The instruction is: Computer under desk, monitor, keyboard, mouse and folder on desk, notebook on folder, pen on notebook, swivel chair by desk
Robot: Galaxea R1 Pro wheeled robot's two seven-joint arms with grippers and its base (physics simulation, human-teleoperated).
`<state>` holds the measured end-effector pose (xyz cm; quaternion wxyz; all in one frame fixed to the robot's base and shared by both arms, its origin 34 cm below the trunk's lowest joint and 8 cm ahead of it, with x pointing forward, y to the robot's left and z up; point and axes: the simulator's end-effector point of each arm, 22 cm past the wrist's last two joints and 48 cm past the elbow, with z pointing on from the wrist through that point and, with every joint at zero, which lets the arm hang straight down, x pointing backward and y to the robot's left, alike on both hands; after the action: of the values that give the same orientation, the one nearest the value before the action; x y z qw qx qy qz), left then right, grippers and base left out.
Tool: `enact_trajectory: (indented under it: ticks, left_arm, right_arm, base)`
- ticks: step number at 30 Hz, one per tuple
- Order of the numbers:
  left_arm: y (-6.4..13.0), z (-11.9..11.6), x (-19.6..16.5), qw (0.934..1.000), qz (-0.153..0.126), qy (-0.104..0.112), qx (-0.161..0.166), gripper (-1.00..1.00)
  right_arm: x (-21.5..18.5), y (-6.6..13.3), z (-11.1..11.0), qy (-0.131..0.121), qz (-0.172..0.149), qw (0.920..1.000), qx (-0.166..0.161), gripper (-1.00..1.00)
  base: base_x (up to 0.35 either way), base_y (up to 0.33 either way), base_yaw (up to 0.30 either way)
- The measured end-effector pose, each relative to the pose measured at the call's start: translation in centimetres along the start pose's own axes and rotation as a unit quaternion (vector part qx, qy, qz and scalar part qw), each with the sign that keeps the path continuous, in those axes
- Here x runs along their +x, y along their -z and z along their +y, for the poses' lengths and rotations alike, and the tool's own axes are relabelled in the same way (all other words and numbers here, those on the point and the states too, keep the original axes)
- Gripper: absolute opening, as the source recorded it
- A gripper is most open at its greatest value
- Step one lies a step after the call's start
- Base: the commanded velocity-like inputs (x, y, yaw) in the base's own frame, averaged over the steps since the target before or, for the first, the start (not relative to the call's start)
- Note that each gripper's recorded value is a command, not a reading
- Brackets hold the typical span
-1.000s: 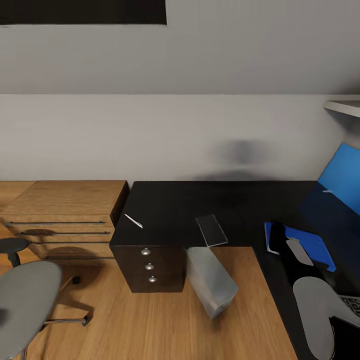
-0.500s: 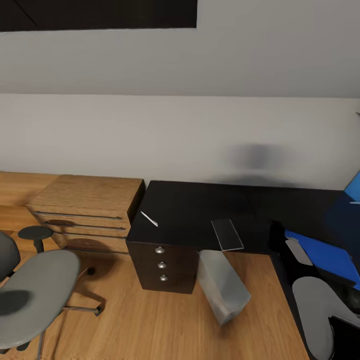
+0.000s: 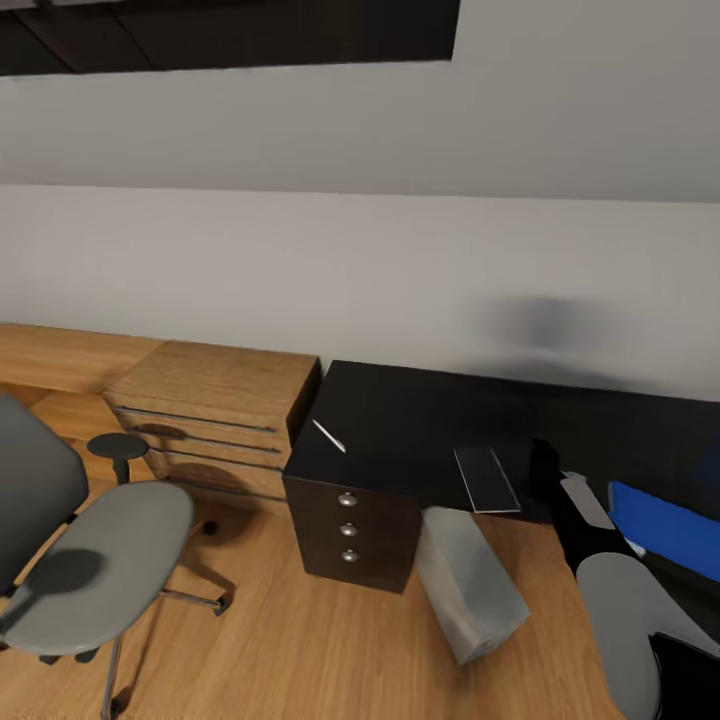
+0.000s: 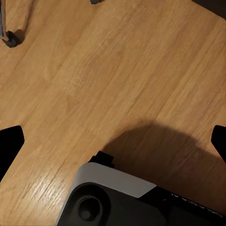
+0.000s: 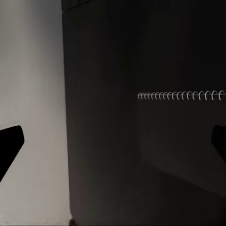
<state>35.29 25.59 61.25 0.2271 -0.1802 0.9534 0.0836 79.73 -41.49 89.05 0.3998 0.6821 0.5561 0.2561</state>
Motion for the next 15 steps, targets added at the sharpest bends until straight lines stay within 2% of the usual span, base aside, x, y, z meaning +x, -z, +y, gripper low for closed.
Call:
enact_trajectory:
  ticks: [5,10,15]
  left_arm:
    - [0.0,0.0,0.0,1.0,0.0,0.0,0.0,1.0]
    - [0.0,-0.1,0.0,1.0,-0.001,-0.001,0.001,1.0]
    - [0.0,-0.2,0.0,1.0,-0.001,-0.004,0.003,1.0]
  right_arm:
    - [0.5,0.0,0.3,0.013,0.004,0.9999,-0.004,1.0]
    - [0.5,0.2,1.2,0.018,0.003,0.9998,-0.013,1.0]
    - [-0.1,0.6,2.9,0.022,-0.003,0.9991,-0.036,1.0]
  base:
    - [0.0,0.0,0.154]
    - [0.0,0.0,0.047]
    - [0.0,0.0,0.014]
